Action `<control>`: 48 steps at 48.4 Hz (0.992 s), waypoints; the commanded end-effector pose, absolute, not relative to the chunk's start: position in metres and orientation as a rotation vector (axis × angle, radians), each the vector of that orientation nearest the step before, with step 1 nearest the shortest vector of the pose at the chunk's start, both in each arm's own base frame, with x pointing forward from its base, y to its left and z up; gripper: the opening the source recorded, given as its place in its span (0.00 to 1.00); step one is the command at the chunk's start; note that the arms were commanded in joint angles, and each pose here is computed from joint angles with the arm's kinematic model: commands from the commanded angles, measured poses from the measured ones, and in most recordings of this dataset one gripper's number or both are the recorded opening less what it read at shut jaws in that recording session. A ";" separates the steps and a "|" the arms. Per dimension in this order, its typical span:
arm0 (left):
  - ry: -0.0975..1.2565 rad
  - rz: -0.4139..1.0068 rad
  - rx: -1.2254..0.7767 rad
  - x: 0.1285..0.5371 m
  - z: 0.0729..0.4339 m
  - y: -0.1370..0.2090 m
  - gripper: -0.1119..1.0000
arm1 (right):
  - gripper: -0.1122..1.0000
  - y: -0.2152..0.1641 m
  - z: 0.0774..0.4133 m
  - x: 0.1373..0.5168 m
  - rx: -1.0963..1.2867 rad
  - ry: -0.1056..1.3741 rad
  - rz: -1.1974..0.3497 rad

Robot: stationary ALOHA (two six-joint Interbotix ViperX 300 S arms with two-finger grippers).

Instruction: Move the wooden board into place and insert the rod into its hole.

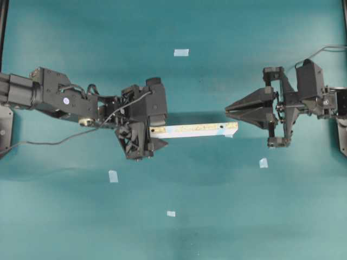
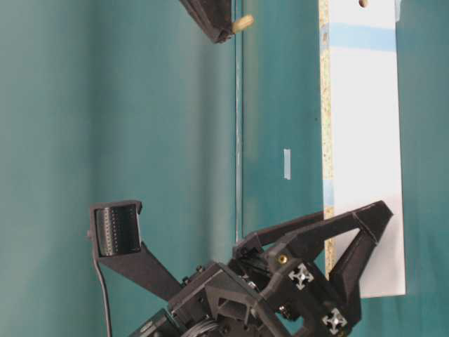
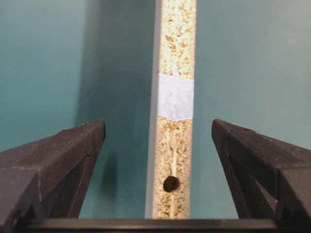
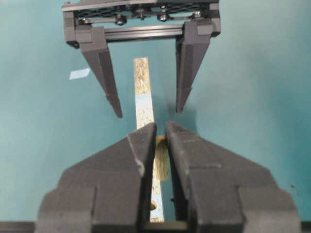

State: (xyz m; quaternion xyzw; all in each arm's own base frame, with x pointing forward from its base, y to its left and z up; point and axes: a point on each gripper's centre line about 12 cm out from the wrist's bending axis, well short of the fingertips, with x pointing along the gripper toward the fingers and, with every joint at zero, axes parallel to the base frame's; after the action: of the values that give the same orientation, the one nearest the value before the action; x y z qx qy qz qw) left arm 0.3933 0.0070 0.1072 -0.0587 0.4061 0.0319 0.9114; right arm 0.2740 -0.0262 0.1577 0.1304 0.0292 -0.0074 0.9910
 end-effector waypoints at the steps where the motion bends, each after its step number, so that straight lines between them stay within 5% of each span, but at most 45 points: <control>1: 0.797 0.070 -0.121 0.399 0.118 0.010 0.92 | 0.20 -0.028 0.161 0.275 0.262 0.028 -0.019; 22: 0.763 0.067 -0.114 0.418 0.109 0.010 0.84 | 0.20 -0.037 0.155 0.278 0.269 0.018 -0.045; 29: 0.774 0.066 -0.114 0.418 0.105 0.009 0.65 | 0.20 -0.037 0.155 0.278 0.268 0.017 -0.044; 36: 0.777 0.065 -0.115 0.416 0.104 0.009 0.30 | 0.20 -0.037 0.154 0.278 0.269 0.018 -0.046; 48: 0.781 0.063 -0.112 0.416 0.103 0.008 0.29 | 0.20 -0.037 0.149 0.280 0.277 -0.011 -0.036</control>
State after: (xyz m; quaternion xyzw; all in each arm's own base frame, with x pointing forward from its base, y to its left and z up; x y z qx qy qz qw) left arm 0.4117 0.0066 0.0927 -0.0561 0.3950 0.0311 0.9164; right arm 0.2760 -0.0356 0.1438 0.1387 0.0175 -0.0204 0.9900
